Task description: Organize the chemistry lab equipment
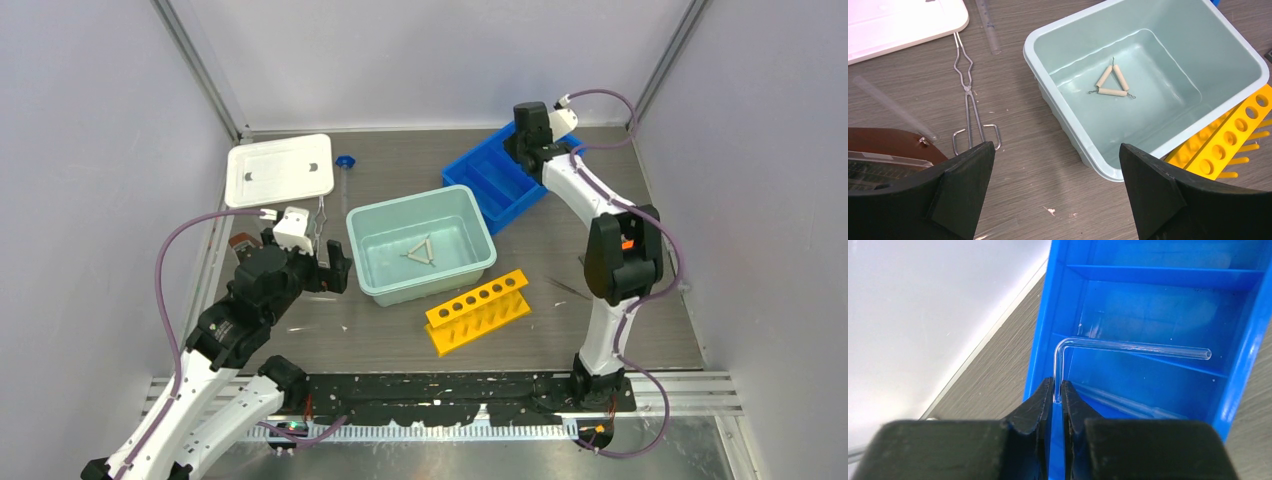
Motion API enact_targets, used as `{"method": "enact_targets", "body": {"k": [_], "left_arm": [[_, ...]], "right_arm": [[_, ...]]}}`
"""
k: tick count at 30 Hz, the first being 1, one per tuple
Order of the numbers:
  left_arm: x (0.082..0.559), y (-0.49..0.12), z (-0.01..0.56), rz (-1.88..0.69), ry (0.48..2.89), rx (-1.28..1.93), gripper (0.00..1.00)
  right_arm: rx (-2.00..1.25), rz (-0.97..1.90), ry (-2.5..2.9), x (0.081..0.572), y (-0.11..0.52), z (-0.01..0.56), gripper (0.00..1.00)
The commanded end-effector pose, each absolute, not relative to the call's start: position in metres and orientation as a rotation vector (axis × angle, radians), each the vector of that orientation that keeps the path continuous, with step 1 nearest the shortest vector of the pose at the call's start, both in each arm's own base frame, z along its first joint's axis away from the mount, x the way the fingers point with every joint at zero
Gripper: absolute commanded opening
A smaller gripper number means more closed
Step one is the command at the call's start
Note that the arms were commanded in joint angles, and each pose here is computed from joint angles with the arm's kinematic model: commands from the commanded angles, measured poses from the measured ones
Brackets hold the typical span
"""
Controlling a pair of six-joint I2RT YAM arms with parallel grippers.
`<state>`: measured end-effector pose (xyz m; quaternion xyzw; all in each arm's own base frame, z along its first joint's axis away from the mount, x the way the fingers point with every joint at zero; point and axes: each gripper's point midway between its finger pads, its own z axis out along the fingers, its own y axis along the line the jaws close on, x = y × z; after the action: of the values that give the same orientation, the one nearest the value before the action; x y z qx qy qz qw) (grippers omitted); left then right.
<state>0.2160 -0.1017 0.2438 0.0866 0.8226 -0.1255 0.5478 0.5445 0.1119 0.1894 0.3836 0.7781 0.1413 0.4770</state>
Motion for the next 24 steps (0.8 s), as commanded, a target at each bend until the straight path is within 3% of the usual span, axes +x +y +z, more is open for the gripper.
{"method": "enact_targets", "body": {"k": [1,24], "left_arm": [[0.219,-0.103,0.255,-0.306,1.899,0.202,1.00],[0.222,-0.103,0.250,-0.291,1.913,0.205,1.00]], "right_arm": [[0.982,0.378,1.768,0.574,0.111,0.208,0.11],[1.048,0.260,1.792,0.618,0.085,0.148,0.12]]}}
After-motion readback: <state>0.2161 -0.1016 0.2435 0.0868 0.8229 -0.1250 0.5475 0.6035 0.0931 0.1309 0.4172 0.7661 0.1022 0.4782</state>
